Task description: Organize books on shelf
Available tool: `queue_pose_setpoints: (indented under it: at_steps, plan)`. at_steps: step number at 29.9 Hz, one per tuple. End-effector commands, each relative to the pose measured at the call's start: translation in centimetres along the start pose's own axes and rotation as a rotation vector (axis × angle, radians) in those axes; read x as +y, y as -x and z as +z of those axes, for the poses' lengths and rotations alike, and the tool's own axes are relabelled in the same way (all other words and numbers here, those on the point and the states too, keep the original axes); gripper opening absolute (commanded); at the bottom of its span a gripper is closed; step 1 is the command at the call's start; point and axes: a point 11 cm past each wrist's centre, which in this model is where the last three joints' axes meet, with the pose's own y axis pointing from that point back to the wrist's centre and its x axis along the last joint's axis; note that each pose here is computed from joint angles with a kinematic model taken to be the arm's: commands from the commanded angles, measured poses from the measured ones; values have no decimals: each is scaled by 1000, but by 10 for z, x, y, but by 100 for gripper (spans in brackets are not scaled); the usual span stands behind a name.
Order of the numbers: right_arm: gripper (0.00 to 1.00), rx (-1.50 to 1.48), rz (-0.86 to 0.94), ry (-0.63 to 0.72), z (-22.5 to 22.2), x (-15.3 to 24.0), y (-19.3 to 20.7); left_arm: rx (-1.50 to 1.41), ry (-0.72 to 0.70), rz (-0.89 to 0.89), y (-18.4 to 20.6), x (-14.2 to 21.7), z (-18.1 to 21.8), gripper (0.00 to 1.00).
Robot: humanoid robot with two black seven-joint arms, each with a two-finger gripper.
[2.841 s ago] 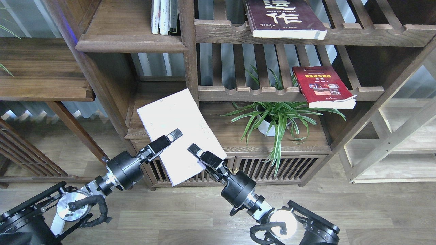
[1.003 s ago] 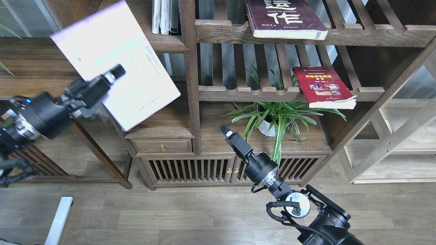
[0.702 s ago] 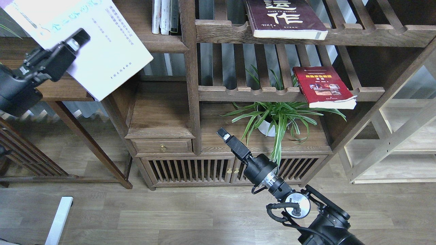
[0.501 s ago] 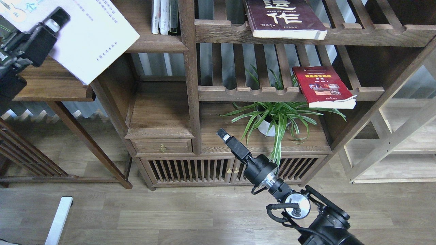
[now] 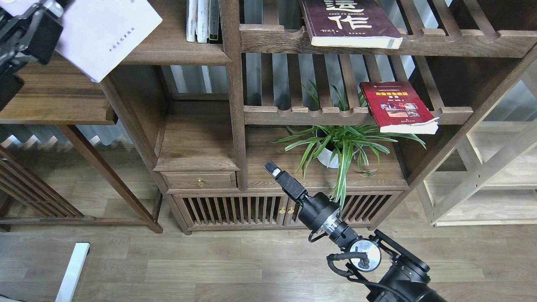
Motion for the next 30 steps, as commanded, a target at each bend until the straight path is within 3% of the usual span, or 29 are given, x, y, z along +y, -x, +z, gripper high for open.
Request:
queue_pose_setpoints:
  at_steps: [1,8,21,30]
  plan:
    - [99,1,-4,3,1,-1,1,-16,20,138,-13,-10,4,0]
    - [99,-7,2,5,4,3,-1,-35,17,217,-14,-34,7,0]
    - [99,-11,6,-4,3,4,-2,-120,-39,384,8,-79,-24,0]
    - [99,-6,33,-20,-5,14,-11,-160,-31,444,0,-120,-22,0]
